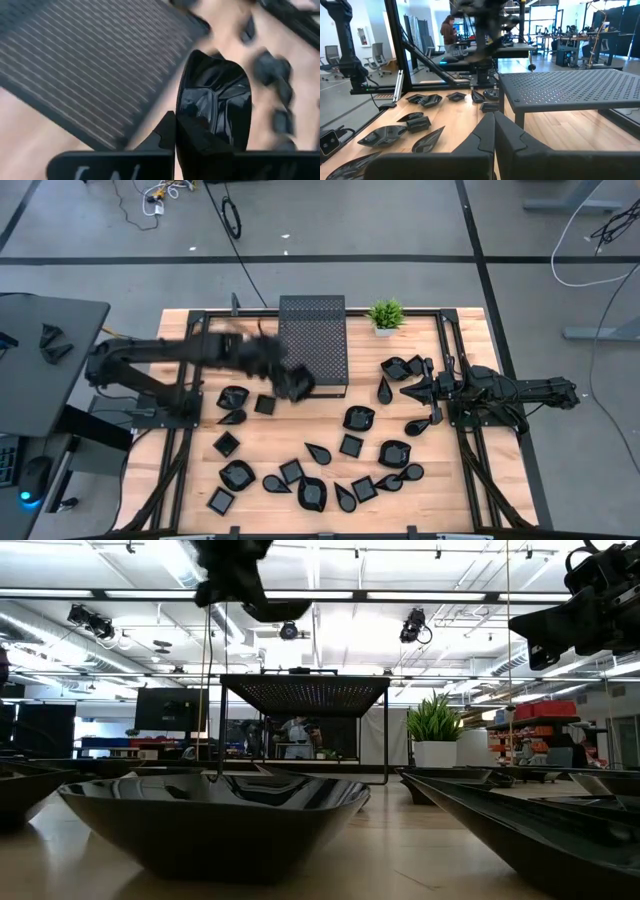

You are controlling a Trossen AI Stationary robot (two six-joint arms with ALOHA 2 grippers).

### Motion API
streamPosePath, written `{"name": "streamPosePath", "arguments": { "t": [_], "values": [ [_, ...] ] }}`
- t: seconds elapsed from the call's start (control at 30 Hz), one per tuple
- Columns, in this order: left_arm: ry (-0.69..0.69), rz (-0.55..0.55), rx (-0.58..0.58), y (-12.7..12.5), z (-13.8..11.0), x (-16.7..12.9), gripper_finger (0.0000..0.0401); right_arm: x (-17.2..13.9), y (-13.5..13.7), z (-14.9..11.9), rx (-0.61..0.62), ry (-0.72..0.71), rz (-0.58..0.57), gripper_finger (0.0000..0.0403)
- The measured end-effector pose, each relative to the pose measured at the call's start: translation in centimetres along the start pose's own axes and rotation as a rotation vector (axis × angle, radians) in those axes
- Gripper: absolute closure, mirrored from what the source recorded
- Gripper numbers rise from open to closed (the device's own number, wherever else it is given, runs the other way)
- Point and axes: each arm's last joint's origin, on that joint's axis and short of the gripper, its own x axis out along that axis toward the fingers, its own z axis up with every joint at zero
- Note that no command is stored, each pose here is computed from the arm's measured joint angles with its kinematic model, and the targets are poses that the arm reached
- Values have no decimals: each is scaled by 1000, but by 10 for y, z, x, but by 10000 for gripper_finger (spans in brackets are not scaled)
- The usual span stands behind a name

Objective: Pick & Place Mini shaped plates
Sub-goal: Put the leaf shaped plate on the shelf

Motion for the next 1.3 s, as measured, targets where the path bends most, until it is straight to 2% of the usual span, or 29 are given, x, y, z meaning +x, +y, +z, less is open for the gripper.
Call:
{"name": "streamPosePath", "arguments": {
  "t": [0.23, 0.3, 0.47, 0.63, 0.87, 1.3],
  "values": [
    [-46, 142, -102, 87, 40, 10, 391, 0, 0, 0, 0, 0, 0, 399],
    [-78, 146, -136, 107, 49, 16, 392, 0, 0, 0, 0, 0, 1, 399],
    [-138, 100, -217, 148, 67, 36, 394, 0, 0, 0, 0, 0, 0, 399],
    [-102, 135, -299, 181, 67, 54, 390, 0, 0, 0, 0, 0, 0, 399],
    [-38, 119, -363, 197, 63, 68, 389, 0, 0, 0, 0, 0, 0, 399],
    [-32, 113, -371, 198, 62, 70, 374, 0, 0, 0, 0, 0, 0, 399]
  ]
}}
